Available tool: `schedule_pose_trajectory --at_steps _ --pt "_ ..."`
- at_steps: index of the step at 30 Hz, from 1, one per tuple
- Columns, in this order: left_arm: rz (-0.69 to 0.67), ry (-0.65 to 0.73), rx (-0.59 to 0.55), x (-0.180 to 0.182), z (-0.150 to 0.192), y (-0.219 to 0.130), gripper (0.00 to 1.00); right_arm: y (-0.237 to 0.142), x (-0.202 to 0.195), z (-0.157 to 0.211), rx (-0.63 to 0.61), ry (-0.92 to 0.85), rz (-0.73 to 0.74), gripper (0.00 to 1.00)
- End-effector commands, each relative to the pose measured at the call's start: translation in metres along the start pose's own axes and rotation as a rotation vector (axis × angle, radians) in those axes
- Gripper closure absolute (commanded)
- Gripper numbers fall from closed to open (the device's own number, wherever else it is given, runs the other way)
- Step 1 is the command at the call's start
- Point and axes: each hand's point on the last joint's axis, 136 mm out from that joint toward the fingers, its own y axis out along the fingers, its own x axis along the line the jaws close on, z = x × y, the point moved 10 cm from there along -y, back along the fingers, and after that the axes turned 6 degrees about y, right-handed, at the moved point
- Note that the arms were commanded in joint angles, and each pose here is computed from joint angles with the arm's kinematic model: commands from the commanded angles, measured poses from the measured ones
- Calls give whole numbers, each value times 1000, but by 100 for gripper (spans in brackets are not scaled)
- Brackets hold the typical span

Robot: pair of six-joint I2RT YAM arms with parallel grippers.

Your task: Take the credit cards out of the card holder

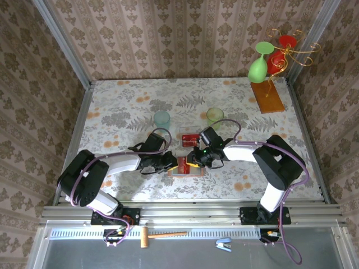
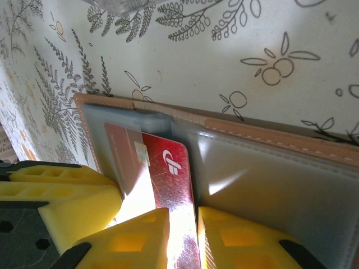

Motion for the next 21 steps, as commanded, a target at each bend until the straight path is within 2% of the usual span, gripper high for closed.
schedule_pose_trajectory --at_steps 1,21 --pt "-21 -23 18 6 7 2 87 5 -5 1 21 24 -23 81" --pt "-25 -25 15 5 8 2 87 13 -12 0 45 49 -53 82"
